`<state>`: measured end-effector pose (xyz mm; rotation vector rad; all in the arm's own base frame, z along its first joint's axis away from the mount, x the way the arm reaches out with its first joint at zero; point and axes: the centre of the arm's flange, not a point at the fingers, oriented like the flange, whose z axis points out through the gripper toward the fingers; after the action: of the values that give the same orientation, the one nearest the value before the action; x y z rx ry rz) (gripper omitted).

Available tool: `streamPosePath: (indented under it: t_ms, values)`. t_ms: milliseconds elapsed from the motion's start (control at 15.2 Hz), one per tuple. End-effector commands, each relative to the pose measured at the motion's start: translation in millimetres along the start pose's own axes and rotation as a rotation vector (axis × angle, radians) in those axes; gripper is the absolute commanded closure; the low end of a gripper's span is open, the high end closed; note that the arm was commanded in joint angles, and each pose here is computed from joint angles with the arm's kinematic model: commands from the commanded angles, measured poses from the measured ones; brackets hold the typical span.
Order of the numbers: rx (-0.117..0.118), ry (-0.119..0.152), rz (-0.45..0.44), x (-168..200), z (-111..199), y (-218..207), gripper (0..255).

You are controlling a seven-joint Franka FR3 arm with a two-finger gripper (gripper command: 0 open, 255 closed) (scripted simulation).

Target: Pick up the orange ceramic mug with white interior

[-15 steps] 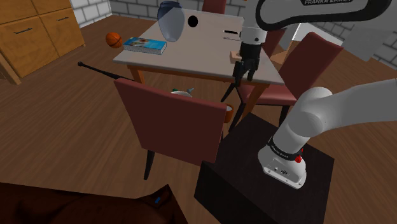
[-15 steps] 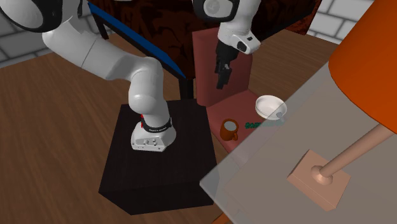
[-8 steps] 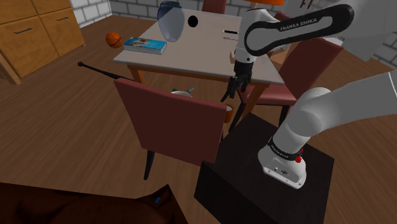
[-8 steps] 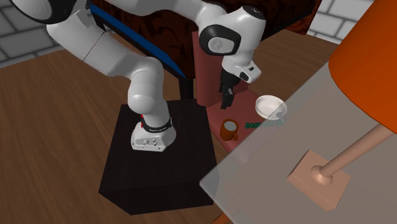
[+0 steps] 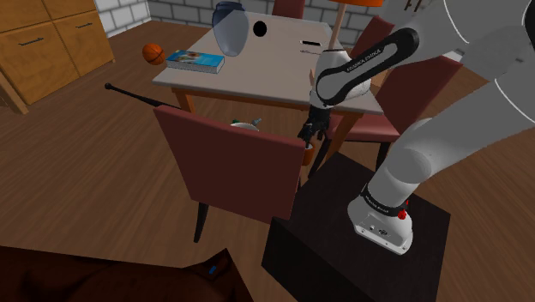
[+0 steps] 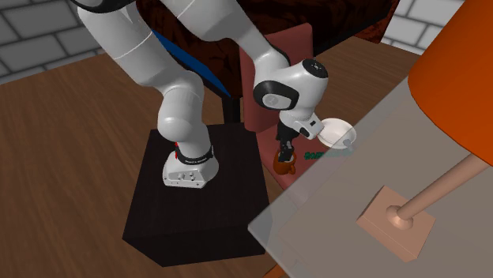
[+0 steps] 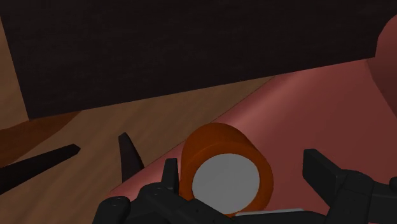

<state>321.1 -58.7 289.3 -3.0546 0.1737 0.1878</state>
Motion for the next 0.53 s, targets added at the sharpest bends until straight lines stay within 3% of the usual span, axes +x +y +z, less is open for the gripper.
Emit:
streamPosePath:
  t_ms: [0, 462]
  values:
    - [0.000, 0.005, 0.001, 4, 12, 4, 0]
    - [0.000, 0.005, 0.001, 9, 47, 6, 0]
